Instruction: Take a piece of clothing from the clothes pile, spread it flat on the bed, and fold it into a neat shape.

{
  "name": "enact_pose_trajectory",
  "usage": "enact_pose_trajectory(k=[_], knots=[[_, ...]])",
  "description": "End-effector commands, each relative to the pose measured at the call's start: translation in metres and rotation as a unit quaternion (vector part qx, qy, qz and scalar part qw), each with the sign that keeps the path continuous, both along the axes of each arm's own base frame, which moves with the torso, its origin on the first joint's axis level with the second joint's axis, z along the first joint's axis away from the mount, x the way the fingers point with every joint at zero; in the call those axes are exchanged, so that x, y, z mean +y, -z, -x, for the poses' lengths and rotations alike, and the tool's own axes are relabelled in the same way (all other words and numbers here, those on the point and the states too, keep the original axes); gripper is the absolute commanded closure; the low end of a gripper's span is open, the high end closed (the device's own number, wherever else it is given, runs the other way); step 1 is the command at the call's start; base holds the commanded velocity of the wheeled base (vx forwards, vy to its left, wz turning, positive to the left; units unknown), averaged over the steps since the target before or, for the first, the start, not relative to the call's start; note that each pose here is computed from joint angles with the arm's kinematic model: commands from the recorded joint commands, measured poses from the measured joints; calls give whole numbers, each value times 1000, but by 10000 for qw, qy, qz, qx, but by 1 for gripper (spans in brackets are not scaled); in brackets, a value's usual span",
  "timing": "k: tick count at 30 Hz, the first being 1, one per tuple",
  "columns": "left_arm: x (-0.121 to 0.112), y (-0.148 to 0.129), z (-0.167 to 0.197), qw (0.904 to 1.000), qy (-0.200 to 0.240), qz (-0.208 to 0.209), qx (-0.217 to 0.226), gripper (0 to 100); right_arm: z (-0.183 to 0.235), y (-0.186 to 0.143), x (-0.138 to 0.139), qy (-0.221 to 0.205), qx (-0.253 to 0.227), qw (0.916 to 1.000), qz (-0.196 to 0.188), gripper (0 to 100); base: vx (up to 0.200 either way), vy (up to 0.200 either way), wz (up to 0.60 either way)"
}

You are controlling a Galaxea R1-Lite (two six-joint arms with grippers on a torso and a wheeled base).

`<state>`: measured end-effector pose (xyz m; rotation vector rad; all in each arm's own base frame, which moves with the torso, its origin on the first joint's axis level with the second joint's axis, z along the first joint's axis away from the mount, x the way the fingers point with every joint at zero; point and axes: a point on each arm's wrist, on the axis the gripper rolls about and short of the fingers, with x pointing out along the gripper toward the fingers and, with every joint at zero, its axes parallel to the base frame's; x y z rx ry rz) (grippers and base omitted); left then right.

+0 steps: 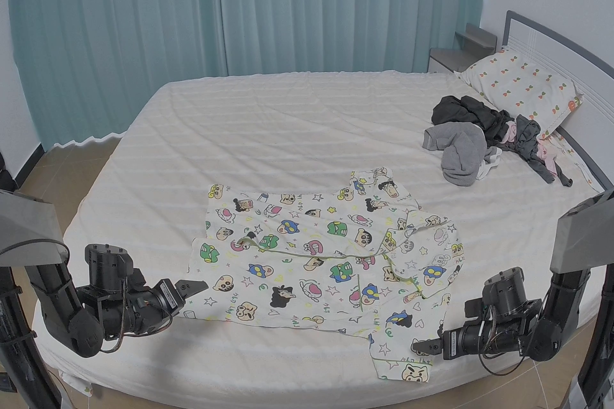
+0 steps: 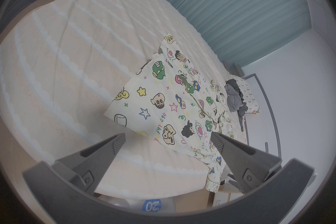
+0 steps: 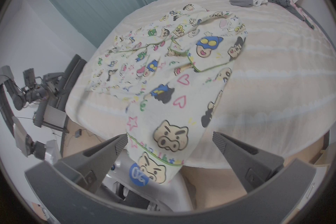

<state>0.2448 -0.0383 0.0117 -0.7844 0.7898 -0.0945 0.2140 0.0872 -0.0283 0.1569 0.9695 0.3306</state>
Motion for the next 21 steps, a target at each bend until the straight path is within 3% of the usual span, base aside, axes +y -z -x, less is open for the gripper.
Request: enact_pose_trajectory(k=[1,14,18,19,21], knots=[[-1,16,2,9998,-75,-122,155,0,4,29,9,-81,209,9994,251,0,0,0,0],[-2,21,1,9999,-54,-121,75,0,5,41,23,-232,124,9992,311,0,0,0,0],[-2,21,0,9998,-101,-147,58,0,0,41,32,43,69,9999,102,0,0,0,0],[-2,22,0,9998,-119,-161,56,0,-1,40,34,77,58,9999,49,100,0,0,0],[-2,22,0,9997,-137,-177,62,0,-1,40,36,77,49,10000,35,100,0,0,0]])
